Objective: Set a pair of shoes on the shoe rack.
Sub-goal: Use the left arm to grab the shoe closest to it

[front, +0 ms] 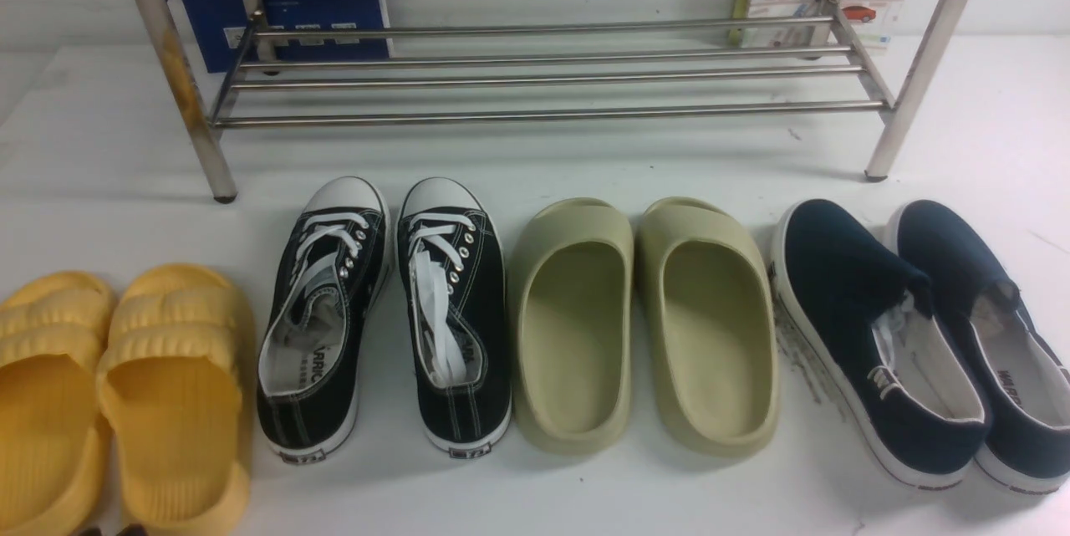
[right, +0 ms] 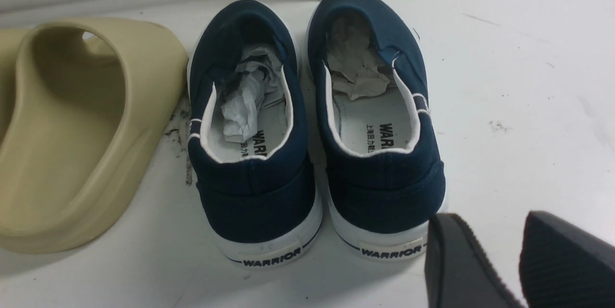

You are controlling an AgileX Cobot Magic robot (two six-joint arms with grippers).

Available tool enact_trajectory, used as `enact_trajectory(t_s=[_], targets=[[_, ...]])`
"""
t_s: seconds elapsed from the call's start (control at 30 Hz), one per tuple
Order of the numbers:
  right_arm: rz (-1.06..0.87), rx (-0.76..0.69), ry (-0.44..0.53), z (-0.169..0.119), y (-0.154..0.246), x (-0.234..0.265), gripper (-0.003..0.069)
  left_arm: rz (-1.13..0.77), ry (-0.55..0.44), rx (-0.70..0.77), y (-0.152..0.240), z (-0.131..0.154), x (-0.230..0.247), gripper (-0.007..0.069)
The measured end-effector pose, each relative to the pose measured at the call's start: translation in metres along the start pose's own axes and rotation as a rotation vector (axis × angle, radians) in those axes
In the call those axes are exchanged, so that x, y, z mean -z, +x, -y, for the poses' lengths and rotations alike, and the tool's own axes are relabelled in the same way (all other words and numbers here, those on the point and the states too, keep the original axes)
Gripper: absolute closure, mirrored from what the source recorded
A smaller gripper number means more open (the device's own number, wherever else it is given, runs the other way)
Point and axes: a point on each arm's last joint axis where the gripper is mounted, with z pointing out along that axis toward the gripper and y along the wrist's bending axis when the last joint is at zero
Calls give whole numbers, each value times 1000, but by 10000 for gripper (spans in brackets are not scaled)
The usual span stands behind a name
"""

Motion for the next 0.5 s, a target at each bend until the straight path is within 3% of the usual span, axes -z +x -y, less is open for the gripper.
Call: enact_trajectory(t_s=[0.2,0.5], targets=[[0,0,0,0,0,0,419,299,92,60,-27,7,4,388],[0,0,0,0,0,0,419,965,303,264,-84,15,47,388]])
